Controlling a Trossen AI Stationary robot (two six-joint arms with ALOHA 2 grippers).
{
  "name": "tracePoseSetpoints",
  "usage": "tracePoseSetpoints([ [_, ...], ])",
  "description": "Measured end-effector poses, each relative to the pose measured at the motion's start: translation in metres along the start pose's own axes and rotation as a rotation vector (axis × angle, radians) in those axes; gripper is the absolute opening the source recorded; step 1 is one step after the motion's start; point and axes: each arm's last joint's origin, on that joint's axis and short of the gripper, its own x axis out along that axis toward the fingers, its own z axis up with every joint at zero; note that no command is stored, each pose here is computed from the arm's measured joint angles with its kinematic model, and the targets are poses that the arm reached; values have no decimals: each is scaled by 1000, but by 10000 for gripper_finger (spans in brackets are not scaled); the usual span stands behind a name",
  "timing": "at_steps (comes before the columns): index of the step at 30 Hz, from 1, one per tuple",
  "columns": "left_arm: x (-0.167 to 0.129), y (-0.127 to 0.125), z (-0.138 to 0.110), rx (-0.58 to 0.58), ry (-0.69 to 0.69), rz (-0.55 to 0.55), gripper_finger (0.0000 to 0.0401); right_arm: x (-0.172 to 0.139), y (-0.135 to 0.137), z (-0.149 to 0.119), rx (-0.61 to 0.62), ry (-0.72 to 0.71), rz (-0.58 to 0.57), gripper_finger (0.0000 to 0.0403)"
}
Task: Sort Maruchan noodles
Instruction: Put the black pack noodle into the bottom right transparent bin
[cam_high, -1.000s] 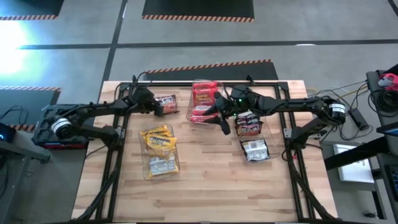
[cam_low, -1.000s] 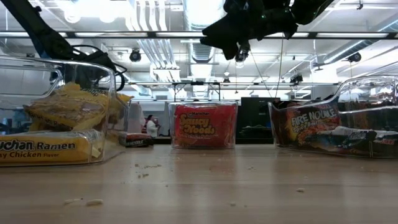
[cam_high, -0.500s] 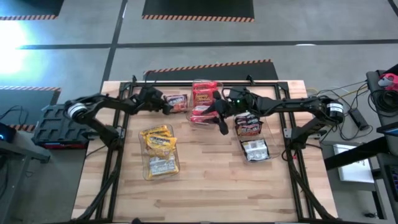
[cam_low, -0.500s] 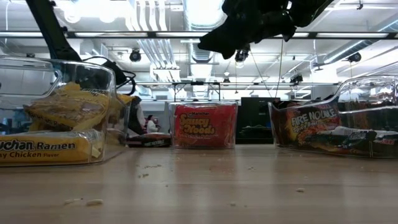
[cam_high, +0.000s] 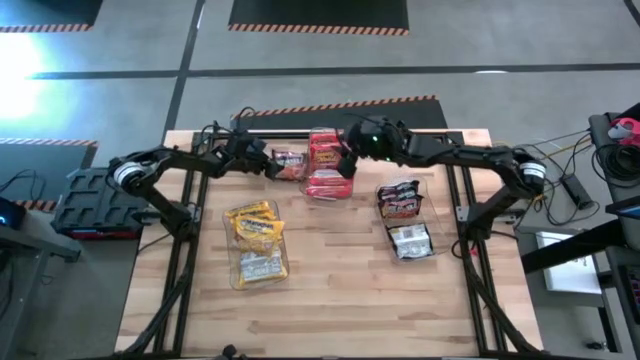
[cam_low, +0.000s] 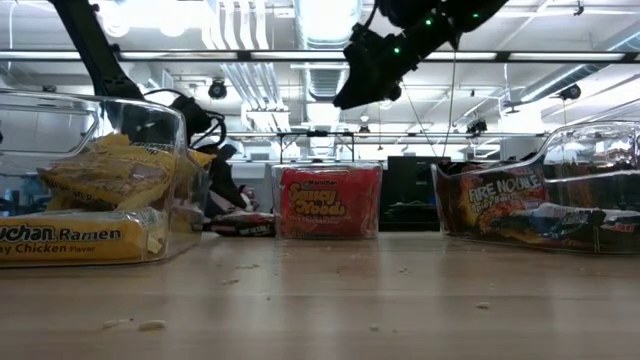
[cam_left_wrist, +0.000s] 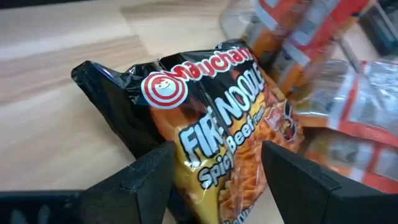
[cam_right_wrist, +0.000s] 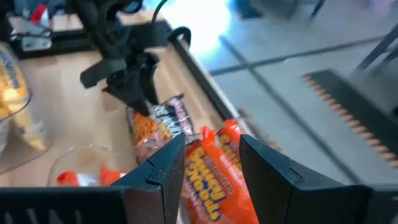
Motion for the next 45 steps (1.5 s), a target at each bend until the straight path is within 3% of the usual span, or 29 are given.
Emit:
tracePoseSetpoints([
  [7,5,1,-1,-19,30,-30,222,38,-18,0,32,164,103,141],
  [12,12,2,-5,-30,83,-120,222,59,-23,12,-5,140,168,141],
  [18,9,-1,4,-26,55,-130,222,86,-21,14,-38,149,232,141],
  [25,-7,2,14,-29,26,-107,222,121,-19,7,-136,176,249,141],
  [29,-11,8,8,-68,67,-62,222,138,-18,6,-189,199,277,141],
  [40,-11,15,6,-102,86,-31,222,177,-13,-12,-303,377,362,131],
  [45,-8,19,5,-134,92,-11,222,188,-13,-14,-339,392,377,117],
])
